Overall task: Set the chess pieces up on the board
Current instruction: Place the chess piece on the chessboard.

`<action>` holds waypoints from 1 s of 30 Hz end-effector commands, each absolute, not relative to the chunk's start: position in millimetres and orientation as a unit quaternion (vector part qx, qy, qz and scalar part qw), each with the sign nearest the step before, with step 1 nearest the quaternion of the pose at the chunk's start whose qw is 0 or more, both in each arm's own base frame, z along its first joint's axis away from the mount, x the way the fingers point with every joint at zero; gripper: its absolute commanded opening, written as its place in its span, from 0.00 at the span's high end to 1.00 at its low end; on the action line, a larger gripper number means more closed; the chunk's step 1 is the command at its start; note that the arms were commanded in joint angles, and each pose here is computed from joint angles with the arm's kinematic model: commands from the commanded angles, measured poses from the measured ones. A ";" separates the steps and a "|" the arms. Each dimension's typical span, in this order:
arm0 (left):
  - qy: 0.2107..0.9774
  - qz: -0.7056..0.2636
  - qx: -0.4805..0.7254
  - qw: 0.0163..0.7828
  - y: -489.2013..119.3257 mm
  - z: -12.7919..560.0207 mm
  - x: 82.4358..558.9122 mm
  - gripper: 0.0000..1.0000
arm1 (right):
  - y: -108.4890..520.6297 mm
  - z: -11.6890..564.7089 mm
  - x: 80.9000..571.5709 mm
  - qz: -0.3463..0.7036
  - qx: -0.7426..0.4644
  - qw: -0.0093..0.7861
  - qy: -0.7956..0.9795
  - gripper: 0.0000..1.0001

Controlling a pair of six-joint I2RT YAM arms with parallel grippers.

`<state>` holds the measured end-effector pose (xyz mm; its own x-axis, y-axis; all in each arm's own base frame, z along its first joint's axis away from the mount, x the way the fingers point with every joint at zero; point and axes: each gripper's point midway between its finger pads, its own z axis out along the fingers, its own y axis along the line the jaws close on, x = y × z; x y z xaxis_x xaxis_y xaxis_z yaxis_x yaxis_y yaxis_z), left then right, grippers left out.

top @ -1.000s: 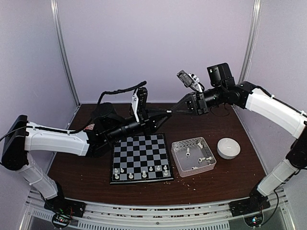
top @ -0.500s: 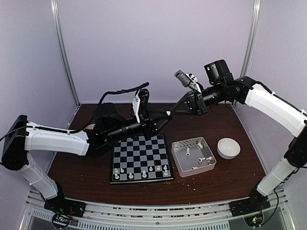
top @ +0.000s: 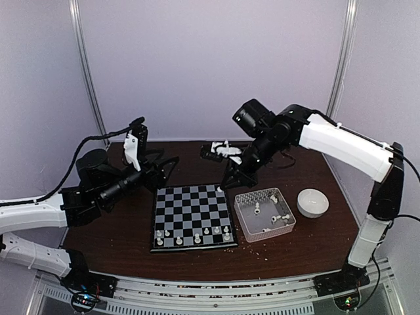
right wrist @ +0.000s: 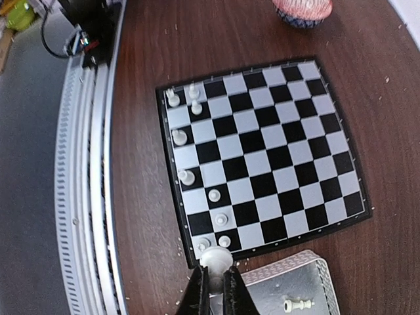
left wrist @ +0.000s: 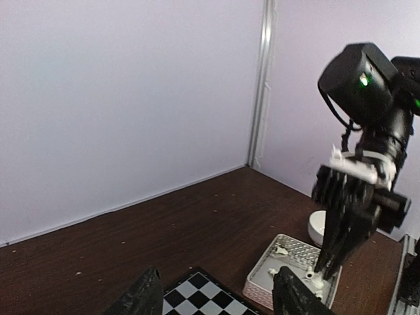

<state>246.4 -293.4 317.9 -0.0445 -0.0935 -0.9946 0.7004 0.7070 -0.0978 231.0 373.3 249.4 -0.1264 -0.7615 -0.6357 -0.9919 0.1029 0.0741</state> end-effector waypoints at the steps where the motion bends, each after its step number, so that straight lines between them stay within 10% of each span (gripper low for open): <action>1: 0.688 -0.200 0.167 0.677 -239.6 309.9 262.9 0.40 | 369.4 192.5 234.5 0.126 -0.666 0.164 0.717 1.00; 30: 0.699 -0.205 0.110 0.676 -216.2 303.5 261.8 0.39 | 460.2 86.1 224.1 0.042 -0.734 0.104 0.670 1.00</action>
<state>260.9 -221.8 298.4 -0.0741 -0.0899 -0.9932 0.4475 0.8870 -0.1137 217.1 463.0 86.5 0.1008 -0.9699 -0.2216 -0.9938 -0.0875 -0.0688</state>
